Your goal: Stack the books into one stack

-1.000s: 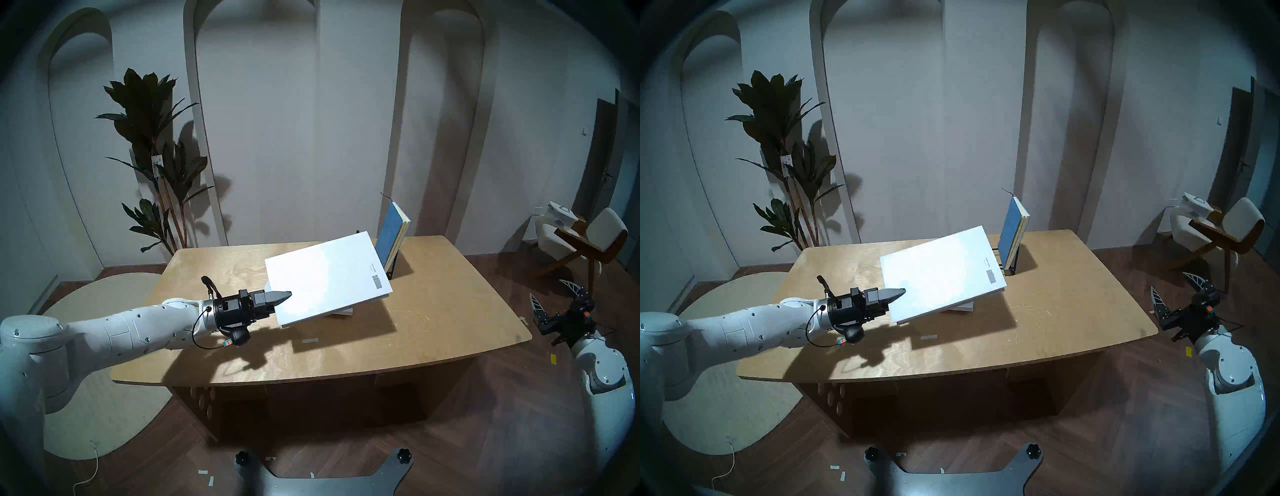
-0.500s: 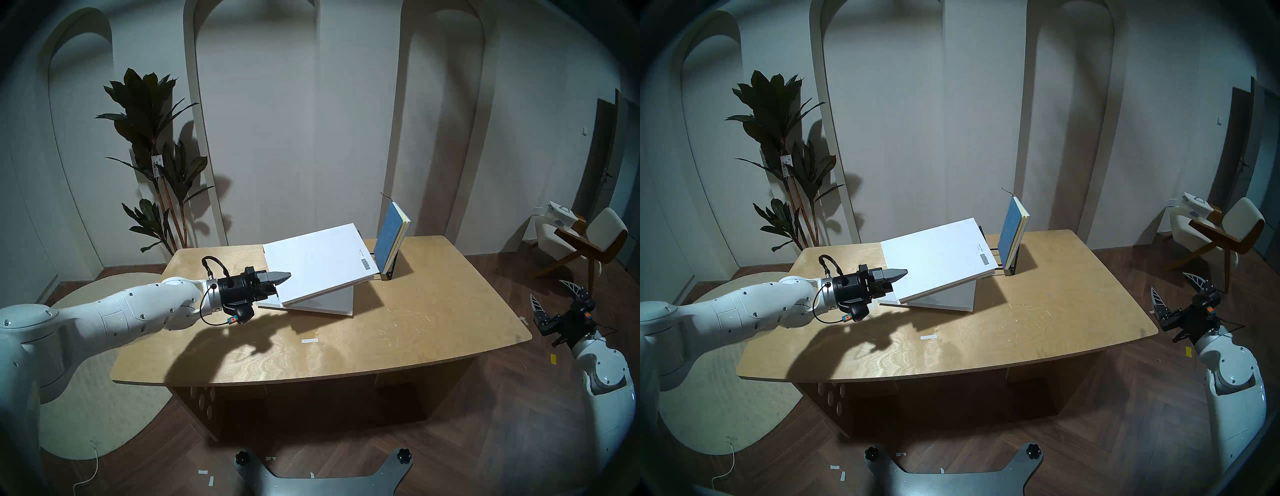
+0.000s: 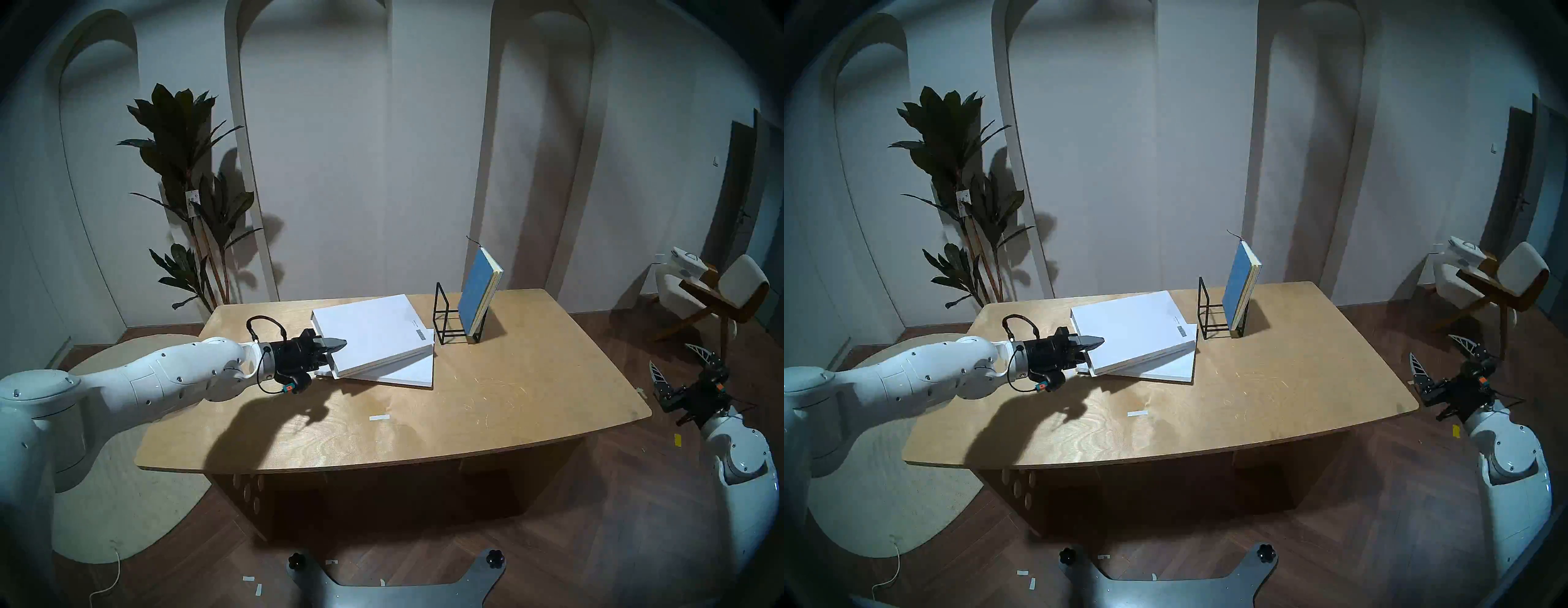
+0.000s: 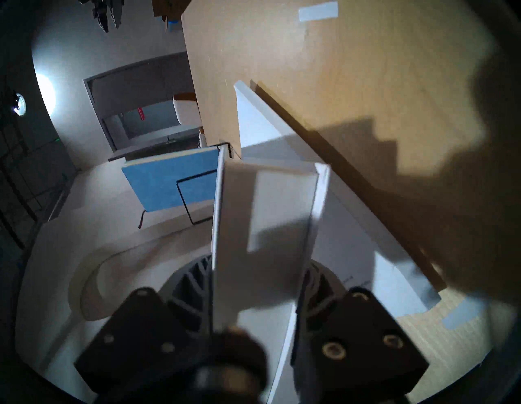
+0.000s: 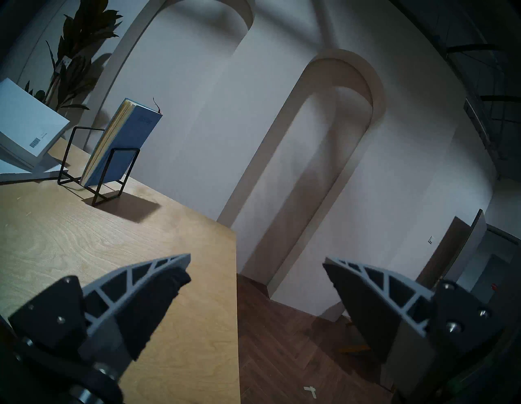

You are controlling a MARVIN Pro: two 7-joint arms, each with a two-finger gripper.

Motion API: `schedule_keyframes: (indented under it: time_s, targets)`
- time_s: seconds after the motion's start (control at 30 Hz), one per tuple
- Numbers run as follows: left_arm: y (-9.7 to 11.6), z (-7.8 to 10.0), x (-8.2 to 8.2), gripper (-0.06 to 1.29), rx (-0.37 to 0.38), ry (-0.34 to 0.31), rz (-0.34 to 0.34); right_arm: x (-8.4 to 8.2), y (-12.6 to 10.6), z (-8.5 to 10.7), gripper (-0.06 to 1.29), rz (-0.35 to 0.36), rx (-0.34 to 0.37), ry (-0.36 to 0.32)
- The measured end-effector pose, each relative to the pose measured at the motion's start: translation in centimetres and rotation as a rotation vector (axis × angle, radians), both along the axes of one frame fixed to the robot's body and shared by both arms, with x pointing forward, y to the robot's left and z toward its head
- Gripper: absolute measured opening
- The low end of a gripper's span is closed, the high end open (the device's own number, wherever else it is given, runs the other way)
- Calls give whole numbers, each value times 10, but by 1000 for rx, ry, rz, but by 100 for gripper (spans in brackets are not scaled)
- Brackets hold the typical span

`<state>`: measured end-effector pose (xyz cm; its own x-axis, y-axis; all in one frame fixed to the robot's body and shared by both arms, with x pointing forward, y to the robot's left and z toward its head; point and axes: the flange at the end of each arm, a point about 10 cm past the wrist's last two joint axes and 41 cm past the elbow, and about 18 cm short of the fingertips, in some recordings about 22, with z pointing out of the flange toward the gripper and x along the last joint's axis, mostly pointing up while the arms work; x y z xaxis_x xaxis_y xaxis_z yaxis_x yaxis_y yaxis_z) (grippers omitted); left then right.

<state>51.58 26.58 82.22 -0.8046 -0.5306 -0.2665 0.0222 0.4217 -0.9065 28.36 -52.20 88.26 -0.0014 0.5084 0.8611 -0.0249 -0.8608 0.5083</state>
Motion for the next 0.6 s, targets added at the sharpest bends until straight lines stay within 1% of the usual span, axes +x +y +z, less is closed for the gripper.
schedule_keyframes:
  time_s: [0.17,0.43,0.5,0.6]
  targets:
    - [-5,-4,6,39,16,16,13,0,0,0,127,0,-1,-1]
    - [4,-11,11,39,57,27,18,0,0,1,127,1,-1,-2]
    - [6,-13,11,38,66,26,17,0,0,1,127,1,-1,-2]
    - [9,-16,10,38,108,11,-10,0,0,1,127,1,-1,-2]
